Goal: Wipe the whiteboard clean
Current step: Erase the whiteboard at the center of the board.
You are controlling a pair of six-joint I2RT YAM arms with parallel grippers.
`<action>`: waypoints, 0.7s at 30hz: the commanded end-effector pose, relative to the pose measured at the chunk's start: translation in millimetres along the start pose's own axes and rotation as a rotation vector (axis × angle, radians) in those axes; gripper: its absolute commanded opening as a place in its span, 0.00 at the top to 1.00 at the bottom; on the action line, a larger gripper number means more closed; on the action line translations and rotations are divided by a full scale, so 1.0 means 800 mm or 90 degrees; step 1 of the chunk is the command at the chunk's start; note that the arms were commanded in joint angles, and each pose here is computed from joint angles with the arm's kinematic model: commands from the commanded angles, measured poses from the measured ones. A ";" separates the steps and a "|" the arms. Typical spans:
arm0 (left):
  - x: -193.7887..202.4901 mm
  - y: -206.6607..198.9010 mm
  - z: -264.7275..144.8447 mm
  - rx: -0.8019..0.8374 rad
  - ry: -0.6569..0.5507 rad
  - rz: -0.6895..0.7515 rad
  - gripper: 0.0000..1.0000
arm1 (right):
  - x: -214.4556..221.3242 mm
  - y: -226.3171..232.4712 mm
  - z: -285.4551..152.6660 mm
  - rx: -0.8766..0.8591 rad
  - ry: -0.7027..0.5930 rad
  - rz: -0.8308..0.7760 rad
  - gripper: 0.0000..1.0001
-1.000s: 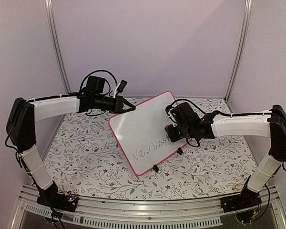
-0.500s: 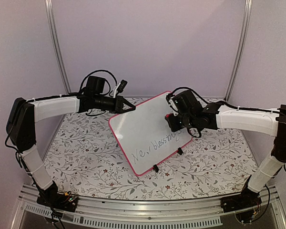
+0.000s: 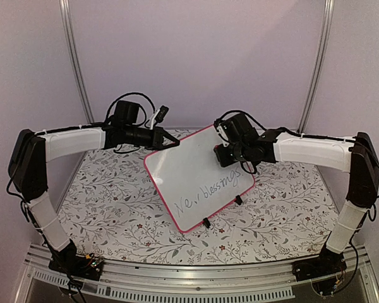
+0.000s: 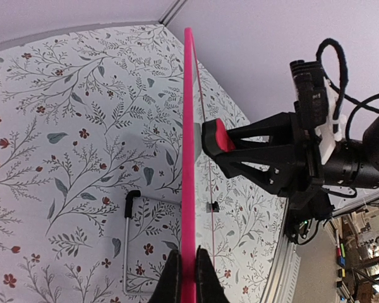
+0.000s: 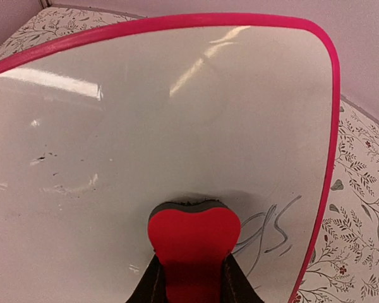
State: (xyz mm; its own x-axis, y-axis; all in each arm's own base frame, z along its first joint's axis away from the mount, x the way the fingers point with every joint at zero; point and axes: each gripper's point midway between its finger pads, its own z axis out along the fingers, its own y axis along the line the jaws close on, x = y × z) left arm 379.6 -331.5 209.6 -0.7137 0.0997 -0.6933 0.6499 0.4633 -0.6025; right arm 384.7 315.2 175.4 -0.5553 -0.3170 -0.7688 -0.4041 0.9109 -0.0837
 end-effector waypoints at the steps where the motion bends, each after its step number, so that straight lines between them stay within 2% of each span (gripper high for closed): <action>1: 0.008 -0.004 0.009 -0.007 0.010 0.028 1.00 | 0.020 0.000 0.010 -0.002 0.024 -0.004 1.00; 21: 0.007 -0.004 0.008 -0.007 0.009 0.029 1.00 | 0.101 -0.012 0.008 -0.001 0.091 0.019 1.00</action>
State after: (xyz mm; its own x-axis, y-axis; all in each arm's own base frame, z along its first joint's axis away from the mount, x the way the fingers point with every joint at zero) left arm 379.7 -331.1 209.0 -0.7180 0.0982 -0.6891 0.6450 0.4660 -0.6056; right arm 364.7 297.5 140.2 -0.5974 -0.2936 -0.7463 -0.3857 0.9211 -0.0535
